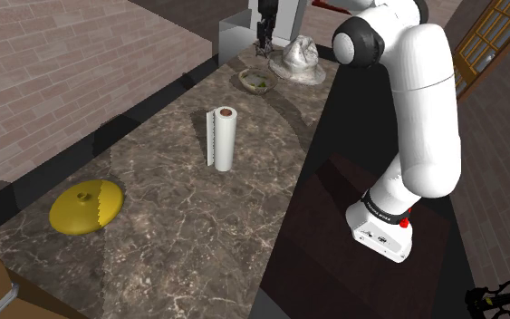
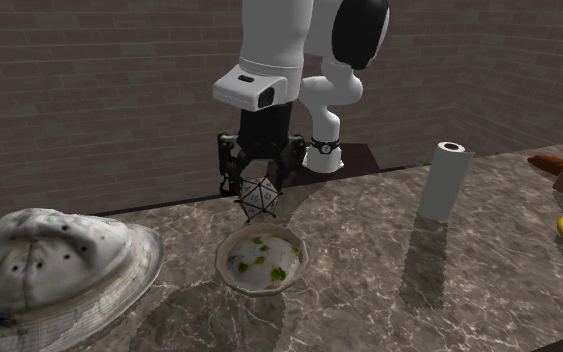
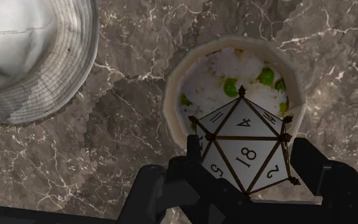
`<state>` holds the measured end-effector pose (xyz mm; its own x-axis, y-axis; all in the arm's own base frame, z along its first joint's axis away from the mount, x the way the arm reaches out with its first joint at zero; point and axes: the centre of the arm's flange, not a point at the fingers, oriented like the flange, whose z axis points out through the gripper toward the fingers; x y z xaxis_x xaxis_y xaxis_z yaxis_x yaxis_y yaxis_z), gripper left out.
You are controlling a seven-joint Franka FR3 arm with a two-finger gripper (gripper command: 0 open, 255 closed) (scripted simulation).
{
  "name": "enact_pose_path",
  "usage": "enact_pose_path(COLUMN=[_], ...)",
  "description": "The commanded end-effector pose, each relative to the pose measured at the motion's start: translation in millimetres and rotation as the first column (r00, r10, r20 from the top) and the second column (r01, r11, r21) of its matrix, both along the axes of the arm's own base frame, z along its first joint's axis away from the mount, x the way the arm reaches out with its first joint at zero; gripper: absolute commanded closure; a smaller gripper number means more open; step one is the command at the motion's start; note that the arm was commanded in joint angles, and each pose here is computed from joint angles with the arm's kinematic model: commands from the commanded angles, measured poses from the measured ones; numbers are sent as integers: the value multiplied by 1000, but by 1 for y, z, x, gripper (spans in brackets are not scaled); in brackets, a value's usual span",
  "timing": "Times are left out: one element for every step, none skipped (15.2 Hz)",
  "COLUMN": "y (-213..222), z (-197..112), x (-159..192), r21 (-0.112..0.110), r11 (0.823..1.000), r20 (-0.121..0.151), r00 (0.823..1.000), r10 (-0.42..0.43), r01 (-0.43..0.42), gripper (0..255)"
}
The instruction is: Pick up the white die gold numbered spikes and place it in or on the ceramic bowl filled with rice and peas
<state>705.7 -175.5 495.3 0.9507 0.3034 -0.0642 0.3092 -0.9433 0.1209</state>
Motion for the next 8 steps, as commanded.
enact_pose_path(y=[3,3,3,3,3,3,3,3], z=[-5,-10,-15,-20,-26,-31,-36,-41], x=[6,5,6,6,6,6,6,6], r21=[1,1,1,1,1,1,1,1], r11=[1000,1000,1000,1000,1000,1000,1000,1000], r20=[0,0,0,0,0,0,0,0], r00=[1000,1000,1000,1000,1000,1000,1000,1000], r10=[1,1,1,1,1,1,1,1], r01=[-1,-1,-1,-1,-1,-1,-1,-1], gripper=[255,255,255,255,255,255,255,255])
